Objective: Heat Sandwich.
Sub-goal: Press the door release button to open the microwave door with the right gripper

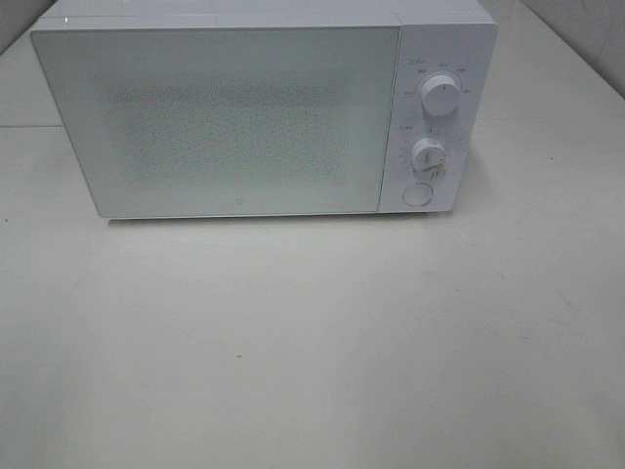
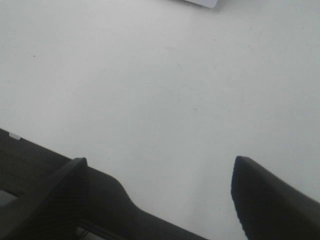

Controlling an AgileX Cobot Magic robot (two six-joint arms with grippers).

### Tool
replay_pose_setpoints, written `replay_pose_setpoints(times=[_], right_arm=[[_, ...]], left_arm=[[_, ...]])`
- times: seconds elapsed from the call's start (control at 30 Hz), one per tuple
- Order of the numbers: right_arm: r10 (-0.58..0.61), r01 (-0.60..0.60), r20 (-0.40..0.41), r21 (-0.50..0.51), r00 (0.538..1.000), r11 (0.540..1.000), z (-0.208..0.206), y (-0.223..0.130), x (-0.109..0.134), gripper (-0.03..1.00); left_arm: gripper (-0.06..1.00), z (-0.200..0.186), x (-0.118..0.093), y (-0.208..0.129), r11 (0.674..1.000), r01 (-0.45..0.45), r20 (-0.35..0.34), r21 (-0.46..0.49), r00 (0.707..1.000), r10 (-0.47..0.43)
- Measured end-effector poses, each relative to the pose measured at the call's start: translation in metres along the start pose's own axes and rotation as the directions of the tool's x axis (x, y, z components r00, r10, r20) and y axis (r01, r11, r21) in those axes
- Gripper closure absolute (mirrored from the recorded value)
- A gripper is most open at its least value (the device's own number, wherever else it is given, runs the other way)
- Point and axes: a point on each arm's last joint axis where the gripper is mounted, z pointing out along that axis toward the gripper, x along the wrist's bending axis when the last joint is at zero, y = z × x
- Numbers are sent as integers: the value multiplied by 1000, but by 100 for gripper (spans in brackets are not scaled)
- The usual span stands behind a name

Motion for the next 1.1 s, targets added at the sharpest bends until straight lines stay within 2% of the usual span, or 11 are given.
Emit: replay_pose_setpoints(times=[0.27,0.33,0.53,0.83,1.1], right_arm=[[100,-90,95,-103,990,991,-11,-32,-11,21],[141,-119,140,-158,980,980,-14,-46,-12,21],[209,-150,202,-273,957,950,-18,-69,-11,21],[275,-166,253,-381,927,910,-21,-93,-5,21],[278,-166,255,-386,926,908,-21,-93,-5,21]], left_arm=[[-3,0,0,0,1000,0,0,0,1000,0],[-3,0,0,0,1000,0,0,0,1000,0],[-3,0,0,0,1000,0,0,0,1000,0],[-3,0,0,0,1000,0,0,0,1000,0],[-3,0,0,0,1000,0,0,0,1000,0]])
